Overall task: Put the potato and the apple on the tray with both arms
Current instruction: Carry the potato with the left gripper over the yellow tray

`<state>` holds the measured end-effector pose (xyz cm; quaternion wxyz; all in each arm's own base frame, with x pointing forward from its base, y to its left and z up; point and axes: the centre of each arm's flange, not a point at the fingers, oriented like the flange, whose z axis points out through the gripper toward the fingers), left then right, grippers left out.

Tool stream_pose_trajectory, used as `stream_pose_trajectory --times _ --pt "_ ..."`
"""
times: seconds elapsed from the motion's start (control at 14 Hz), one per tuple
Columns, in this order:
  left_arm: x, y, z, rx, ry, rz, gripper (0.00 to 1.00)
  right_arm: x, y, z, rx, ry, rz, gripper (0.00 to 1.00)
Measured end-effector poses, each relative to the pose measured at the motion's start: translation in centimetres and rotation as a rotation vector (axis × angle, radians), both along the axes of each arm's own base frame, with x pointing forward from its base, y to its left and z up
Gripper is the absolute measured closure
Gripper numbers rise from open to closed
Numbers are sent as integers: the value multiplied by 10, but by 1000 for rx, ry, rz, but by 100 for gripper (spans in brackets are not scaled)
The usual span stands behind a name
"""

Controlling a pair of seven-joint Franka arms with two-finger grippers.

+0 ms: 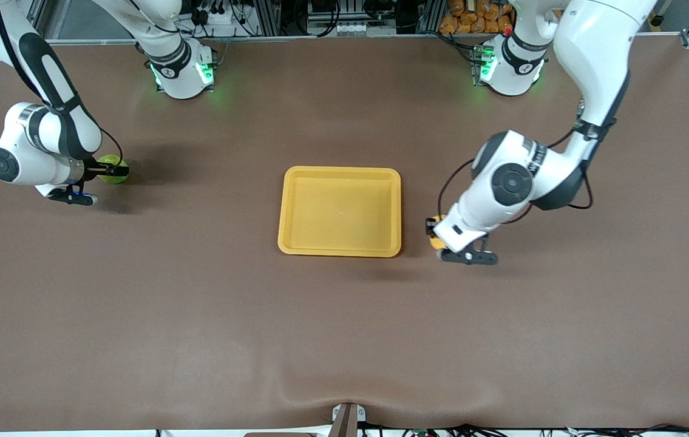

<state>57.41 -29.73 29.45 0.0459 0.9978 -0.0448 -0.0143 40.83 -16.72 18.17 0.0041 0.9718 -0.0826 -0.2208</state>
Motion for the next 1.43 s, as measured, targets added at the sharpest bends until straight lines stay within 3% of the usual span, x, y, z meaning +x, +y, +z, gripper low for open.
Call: stream_pose_trajectory --times 0.36,0.79,1.43 --pt "-20 -44 5 -5 -7 -47 52 26 -2 20 -12 -19 15 12" --pt "-29 -87 -10 7 -10 -18 52 63 3 45 -36 -86 45 12" --pt "-52 -128 -41 43 13 46 52 107 20 69 0 -75 31 12"
